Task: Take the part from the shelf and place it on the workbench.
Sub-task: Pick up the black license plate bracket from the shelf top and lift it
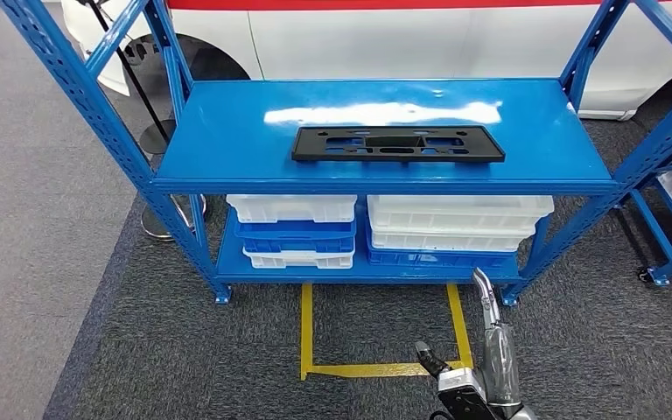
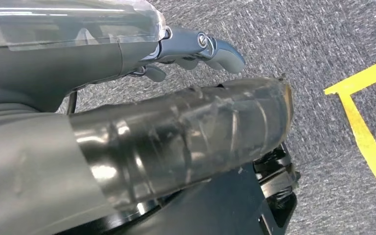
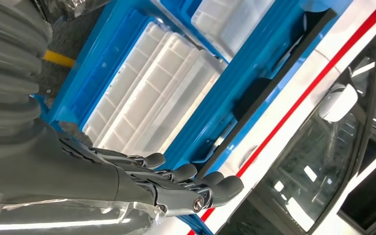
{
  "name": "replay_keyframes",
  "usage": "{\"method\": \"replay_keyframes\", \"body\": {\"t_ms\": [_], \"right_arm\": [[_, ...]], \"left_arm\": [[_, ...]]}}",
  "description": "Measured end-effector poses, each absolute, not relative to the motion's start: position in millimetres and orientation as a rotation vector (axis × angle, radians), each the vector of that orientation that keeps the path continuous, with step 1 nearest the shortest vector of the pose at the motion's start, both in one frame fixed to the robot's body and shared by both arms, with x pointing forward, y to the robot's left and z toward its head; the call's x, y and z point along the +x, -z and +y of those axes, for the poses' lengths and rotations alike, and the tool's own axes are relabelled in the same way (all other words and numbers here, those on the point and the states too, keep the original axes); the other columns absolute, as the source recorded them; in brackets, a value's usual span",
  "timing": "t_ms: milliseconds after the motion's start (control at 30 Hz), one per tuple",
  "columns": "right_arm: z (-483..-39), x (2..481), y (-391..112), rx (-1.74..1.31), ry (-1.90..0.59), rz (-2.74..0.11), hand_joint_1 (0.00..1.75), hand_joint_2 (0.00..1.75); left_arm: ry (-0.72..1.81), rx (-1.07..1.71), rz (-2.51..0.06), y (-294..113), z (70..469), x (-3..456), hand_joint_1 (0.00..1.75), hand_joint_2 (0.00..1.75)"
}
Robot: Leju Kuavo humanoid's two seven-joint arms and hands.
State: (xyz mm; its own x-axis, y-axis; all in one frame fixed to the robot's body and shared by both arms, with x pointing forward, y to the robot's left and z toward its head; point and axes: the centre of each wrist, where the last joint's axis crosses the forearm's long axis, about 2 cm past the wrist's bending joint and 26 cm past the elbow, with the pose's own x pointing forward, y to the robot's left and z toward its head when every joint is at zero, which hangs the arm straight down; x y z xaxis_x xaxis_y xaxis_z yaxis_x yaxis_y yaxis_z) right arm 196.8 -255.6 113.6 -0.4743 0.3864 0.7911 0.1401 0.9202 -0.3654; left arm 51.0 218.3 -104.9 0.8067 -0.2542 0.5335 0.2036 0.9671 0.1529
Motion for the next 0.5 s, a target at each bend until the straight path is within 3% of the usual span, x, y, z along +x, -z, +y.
{"method": "replay_keyframes", "body": {"t_ms": [500], "right_arm": [[-267,193,-112,-0.440,-0.344,-2.045,0.00,1.75]], "left_arm": [[0.244,0.088,-0.583,105,218,51,0.00,0.00]]}}
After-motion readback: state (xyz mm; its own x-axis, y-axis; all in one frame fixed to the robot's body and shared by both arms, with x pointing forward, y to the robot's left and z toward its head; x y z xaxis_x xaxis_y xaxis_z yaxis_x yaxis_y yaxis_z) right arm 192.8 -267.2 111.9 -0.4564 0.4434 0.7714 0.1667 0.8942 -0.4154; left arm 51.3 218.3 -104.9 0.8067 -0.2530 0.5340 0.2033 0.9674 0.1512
